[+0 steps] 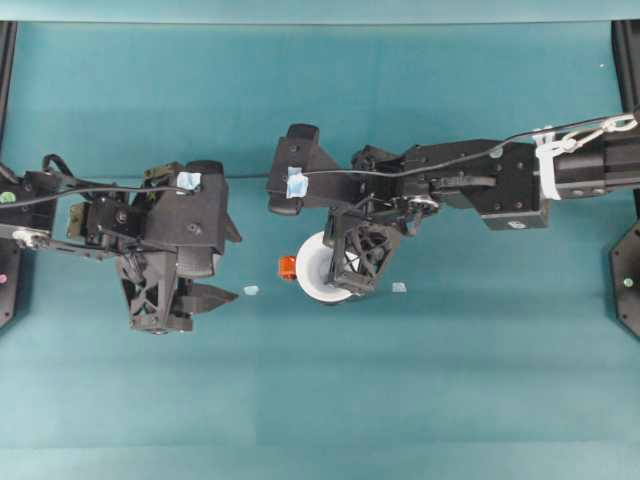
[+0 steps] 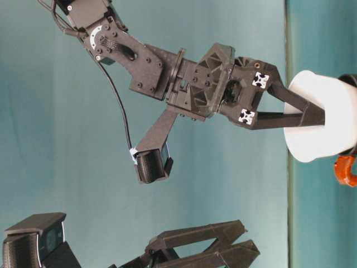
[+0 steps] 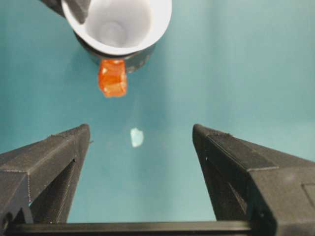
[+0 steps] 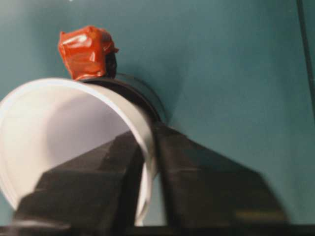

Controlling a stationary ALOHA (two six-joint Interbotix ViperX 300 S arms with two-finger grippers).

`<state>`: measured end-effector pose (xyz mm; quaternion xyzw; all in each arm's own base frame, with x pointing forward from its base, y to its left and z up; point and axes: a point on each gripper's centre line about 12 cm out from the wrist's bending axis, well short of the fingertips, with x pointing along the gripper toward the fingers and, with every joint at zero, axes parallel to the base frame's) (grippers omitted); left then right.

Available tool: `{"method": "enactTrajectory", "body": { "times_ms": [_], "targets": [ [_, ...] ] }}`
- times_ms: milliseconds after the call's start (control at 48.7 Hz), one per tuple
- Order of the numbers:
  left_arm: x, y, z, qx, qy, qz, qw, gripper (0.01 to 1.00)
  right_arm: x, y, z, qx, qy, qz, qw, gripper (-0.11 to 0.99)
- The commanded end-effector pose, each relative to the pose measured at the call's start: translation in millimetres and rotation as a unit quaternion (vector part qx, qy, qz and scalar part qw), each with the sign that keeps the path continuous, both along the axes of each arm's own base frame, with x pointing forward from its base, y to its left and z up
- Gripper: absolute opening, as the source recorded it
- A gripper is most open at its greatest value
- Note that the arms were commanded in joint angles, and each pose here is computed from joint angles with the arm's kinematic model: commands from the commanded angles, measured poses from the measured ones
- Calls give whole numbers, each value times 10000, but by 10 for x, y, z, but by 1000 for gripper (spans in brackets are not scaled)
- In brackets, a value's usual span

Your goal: Put the paper cup into the moved red handle cup holder.

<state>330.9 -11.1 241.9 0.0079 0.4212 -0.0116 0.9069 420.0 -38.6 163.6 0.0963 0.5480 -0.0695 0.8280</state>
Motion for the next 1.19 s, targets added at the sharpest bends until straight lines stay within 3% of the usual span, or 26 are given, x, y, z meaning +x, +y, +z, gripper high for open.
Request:
{"method": "enactTrajectory", "body": {
  "times_ms": [0, 103, 308, 349, 616, 780, 965, 1170],
  "targets": [
    [21, -4, 87, 14, -154, -19, 9999, 894, 25, 13, 60, 8, -85, 1, 10000, 62],
    [21, -9, 87, 8, -154, -21, 9999, 893, 36, 12, 81, 15, -116, -20, 9999, 287],
    [17, -4, 86, 3, -154, -8, 9999, 893, 97, 26, 223, -1, -322, -4, 9995, 877],
    [18, -9, 81, 4, -146, -15, 9999, 894, 99, 26, 245, -2, -338, -3, 9994, 927],
    [19, -4, 81, -1, -146, -2, 9999, 893, 71, 29, 379, -7, -437, -6, 9990, 907],
    [16, -4, 79, -1, -131, -1, 9999, 893, 4, 29, 707, -44, -803, -5, 9968, 907],
    [5, -4, 76, 0, -123, -1, 9999, 893, -153, 41, 1152, -120, -1370, 13, 9905, 907],
    [3, -3, 81, -1, -131, -1, 9999, 893, -342, 67, 1414, -188, -1971, 24, 9802, 907]
  ]
}}
